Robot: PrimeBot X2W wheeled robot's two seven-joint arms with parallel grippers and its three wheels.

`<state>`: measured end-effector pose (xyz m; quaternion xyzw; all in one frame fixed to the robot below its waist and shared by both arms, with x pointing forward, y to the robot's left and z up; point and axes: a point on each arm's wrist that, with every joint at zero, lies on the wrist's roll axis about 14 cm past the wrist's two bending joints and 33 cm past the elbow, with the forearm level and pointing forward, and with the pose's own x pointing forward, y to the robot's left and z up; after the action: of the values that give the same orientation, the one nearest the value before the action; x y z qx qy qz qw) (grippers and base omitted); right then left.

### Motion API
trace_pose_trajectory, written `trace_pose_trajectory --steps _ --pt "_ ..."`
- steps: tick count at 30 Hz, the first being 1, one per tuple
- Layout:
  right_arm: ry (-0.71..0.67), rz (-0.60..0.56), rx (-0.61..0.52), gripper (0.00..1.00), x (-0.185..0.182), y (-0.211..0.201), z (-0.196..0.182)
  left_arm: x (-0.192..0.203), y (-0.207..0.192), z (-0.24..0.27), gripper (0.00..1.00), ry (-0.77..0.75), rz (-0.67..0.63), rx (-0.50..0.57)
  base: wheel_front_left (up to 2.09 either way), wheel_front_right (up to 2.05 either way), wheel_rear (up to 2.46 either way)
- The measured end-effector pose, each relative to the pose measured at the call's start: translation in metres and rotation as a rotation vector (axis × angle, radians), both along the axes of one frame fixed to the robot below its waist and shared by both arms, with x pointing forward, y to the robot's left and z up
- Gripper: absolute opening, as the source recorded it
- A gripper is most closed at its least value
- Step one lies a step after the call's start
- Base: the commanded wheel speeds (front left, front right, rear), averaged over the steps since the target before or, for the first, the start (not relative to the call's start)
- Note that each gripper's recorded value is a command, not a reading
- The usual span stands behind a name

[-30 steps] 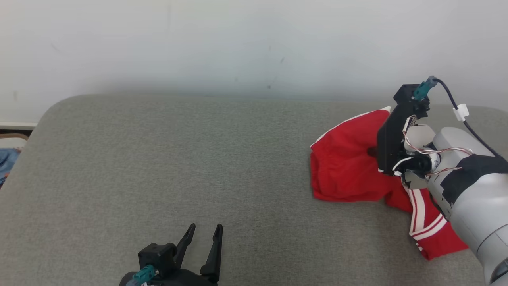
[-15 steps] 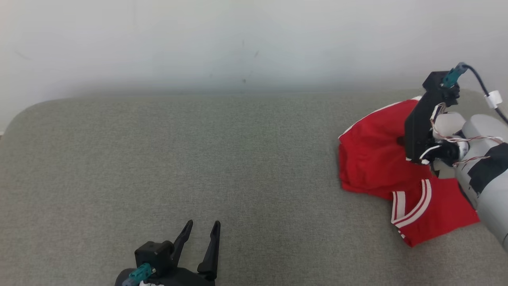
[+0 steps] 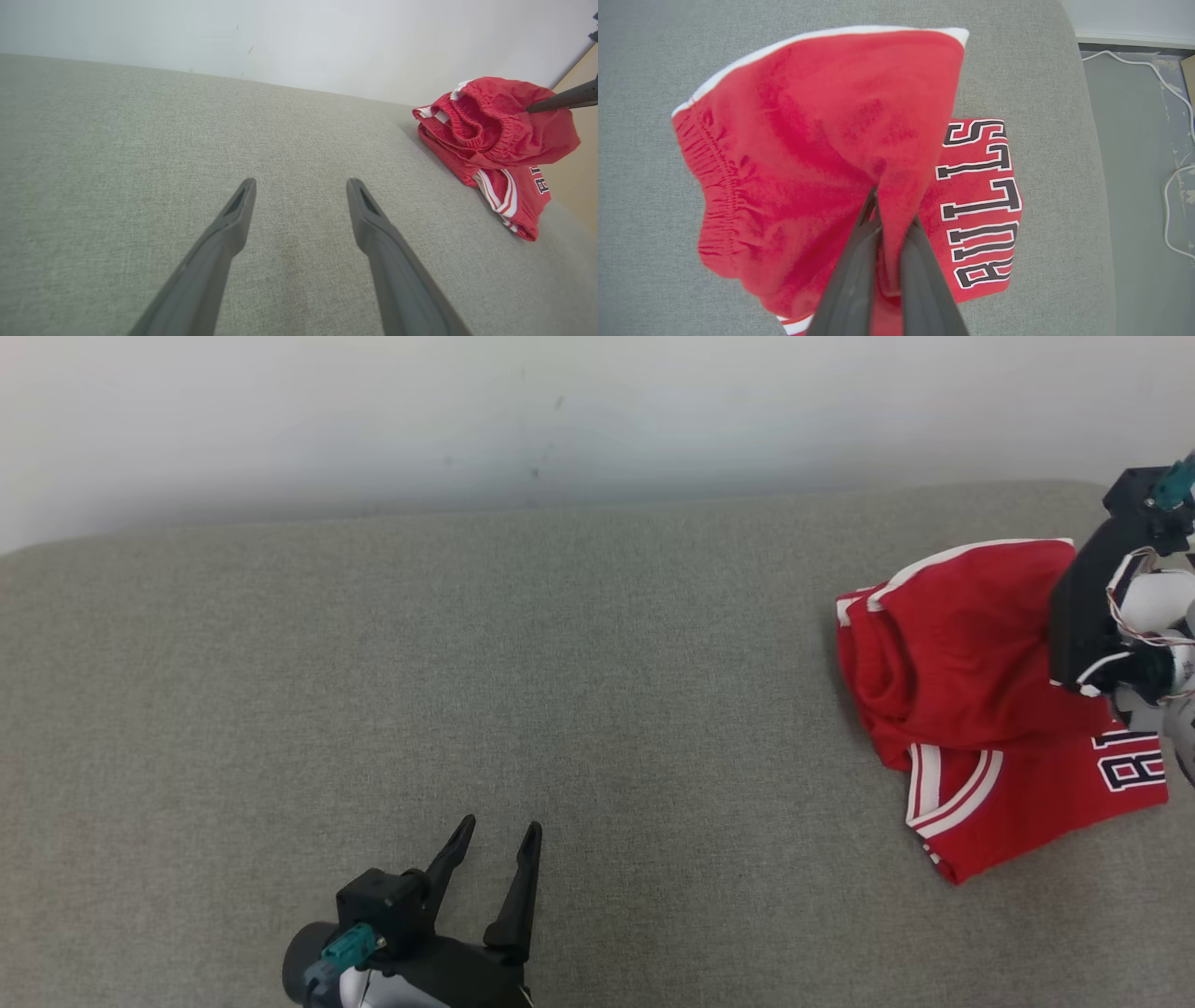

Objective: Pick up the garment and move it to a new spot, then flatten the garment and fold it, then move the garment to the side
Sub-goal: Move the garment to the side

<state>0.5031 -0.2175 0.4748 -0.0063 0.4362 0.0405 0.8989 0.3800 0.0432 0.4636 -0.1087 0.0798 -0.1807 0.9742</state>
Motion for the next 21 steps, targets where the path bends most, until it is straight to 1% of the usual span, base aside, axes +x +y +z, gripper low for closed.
trace_pose_trajectory --steps 6,8,12,18,20,21 --pt "0.033 -0.046 -0.068 0.00 0.002 -0.028 -0.019 0.008 -0.008 -0.003 1.00 0.013 -0.024 0.004 0.00 0.00 0.00" --pt "0.040 -0.032 -0.103 0.00 0.004 -0.030 -0.024 0.010 -0.006 -0.004 1.00 0.015 -0.020 0.002 0.00 0.00 0.00" --pt "0.042 -0.017 -0.125 0.00 0.010 -0.026 -0.032 0.011 0.000 -0.009 1.00 0.030 -0.004 0.004 0.00 0.00 0.00" --pt "0.086 0.017 -0.234 0.00 0.012 -0.035 -0.050 0.013 0.010 -0.017 1.00 0.054 0.024 0.010 0.00 0.00 0.00" --pt "0.093 0.017 -0.239 0.00 0.013 -0.034 -0.054 0.013 0.014 -0.021 1.00 0.062 0.034 0.014 0.00 0.00 0.00" --pt "0.090 0.029 -0.253 0.05 0.014 -0.034 -0.055 0.014 0.016 -0.021 1.00 0.064 0.038 0.016 0.00 0.00 0.00"
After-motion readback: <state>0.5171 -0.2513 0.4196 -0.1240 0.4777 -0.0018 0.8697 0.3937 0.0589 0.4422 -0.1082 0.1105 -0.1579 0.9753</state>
